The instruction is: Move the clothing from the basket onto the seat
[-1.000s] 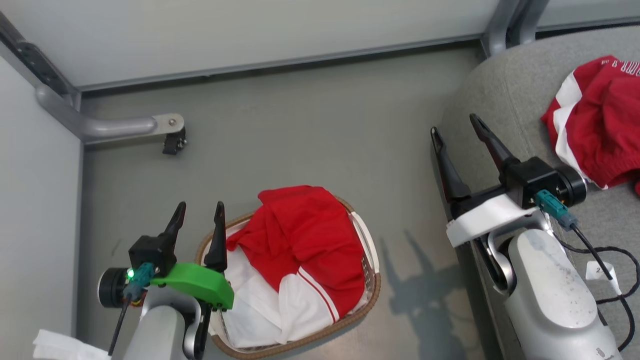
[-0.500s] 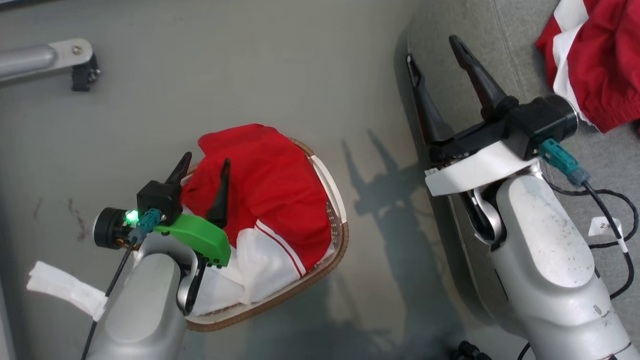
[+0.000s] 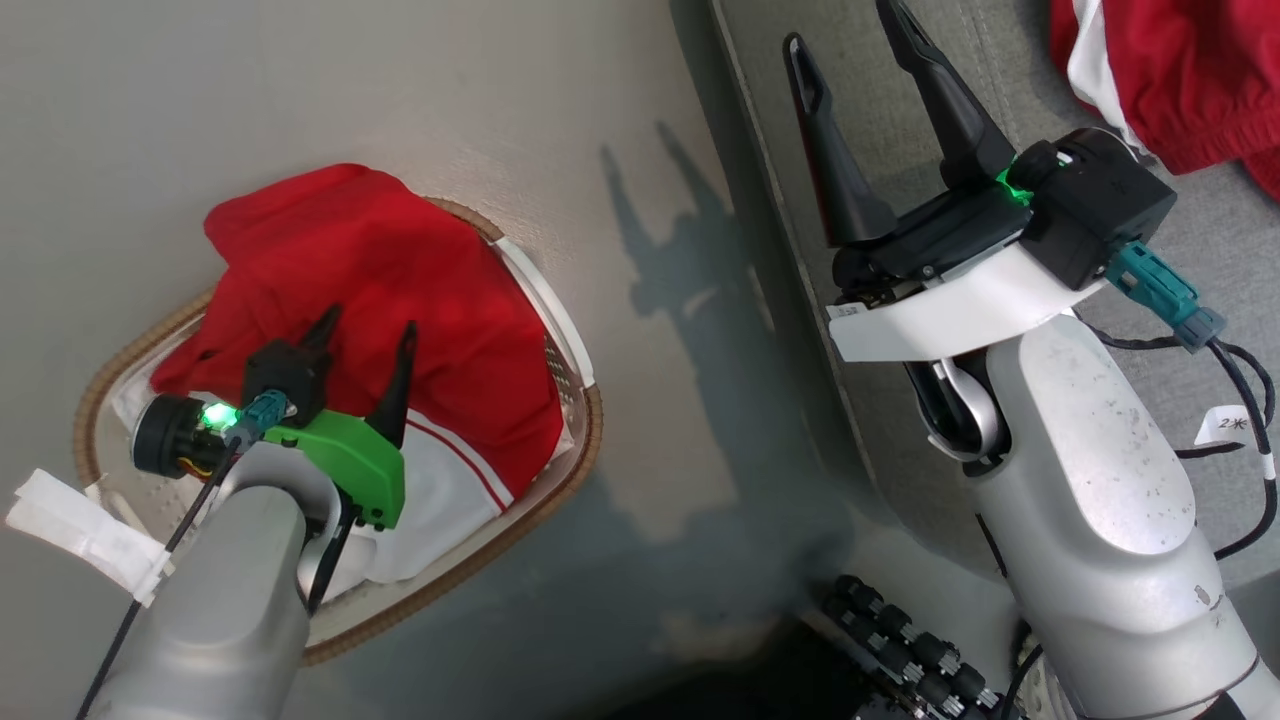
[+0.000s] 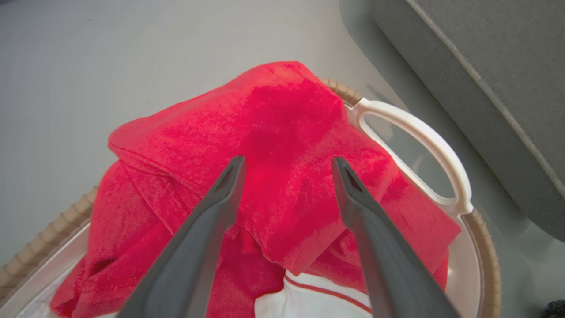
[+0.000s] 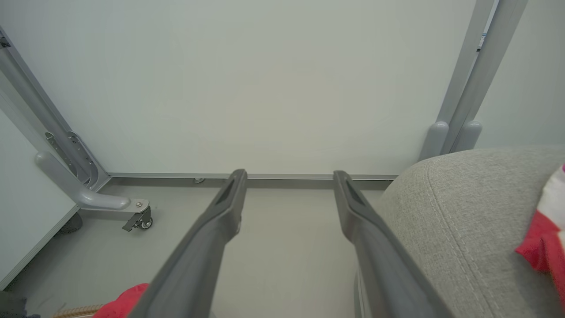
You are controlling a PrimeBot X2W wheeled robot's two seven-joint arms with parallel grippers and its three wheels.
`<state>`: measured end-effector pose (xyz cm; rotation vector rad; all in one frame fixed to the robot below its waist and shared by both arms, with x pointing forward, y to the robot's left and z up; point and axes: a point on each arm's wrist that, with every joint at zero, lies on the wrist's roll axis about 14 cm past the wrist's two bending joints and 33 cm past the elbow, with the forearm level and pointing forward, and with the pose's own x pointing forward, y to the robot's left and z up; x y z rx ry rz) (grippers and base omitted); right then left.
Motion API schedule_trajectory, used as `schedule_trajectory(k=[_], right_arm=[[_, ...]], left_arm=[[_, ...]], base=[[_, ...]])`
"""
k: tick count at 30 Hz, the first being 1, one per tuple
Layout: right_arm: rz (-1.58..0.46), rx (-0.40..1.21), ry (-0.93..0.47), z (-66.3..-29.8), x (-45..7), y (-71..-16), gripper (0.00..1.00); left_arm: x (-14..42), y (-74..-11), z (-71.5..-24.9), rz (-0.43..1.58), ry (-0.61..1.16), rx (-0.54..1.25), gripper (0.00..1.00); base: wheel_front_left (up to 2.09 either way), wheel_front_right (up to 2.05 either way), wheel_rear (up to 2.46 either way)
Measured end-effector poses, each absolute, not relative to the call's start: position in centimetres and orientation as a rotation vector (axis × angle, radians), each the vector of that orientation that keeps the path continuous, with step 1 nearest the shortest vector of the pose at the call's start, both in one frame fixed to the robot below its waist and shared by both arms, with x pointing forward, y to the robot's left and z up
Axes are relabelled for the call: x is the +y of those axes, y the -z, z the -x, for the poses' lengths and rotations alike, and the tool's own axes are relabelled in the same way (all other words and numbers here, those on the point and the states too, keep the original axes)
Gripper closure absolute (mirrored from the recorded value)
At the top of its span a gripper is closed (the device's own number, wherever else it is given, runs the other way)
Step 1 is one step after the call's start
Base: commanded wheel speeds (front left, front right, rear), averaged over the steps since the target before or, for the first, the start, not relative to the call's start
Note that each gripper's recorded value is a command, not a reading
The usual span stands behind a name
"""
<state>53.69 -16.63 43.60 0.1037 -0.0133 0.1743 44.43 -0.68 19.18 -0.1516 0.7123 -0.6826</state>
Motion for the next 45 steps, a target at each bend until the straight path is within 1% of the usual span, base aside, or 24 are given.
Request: schedule_trajectory(k=[6, 12, 18, 27, 28, 29, 36, 45], right_arm=[[-0.107, 0.04, -0.141, -53.7, -18.0, -41.1, 0.0], [-0.095, 0.087, -0.117, -53.6, -19.0, -38.9, 0.0], [-0.083, 0.116, -0.101, -53.7, -19.7, -37.3, 0.0], [-0.09, 0.13, -0.116, -53.9, -19.0, -36.1, 0.0], [-0.091, 0.129, -0.119, -53.9, -19.0, -36.2, 0.0], [-0.091, 0.127, -0.121, -54.0, -18.9, -36.3, 0.0], [-0.088, 0.099, -0.124, -54.3, -19.0, -38.0, 0.0], [-0.03, 0.066, -0.141, -53.7, -18.6, -40.8, 0.0]], left_arm=[[-2.2, -15.4, -42.3, 0.138, 0.78, 0.796, 0.0], [-3.1, -12.7, -40.8, 0.14, 0.839, 0.856, 0.0], [-3.2, -10.6, -40.7, 0.129, 0.844, 0.896, 0.0], [-2.7, -9.1, -40.0, 0.103, 0.845, 0.959, 0.0], [-2.8, -9.1, -39.8, 0.103, 0.85, 0.962, 0.67], [-2.9, -9.2, -39.9, 0.117, 0.841, 0.963, 1.0], [-3.0, -10.4, -40.6, 0.145, 0.815, 0.956, 1.0], [-4.0, -15.2, -40.2, 0.239, 0.771, 0.907, 1.0]], base=[[0.0, 0.0, 0.0], [0.0, 0.0, 0.0], [0.0, 0.0, 0.0], [0.0, 0.0, 0.0], [0.0, 0.0, 0.0], [0.0, 0.0, 0.0], [0.0, 0.0, 0.0], [0.0, 0.0, 0.0]])
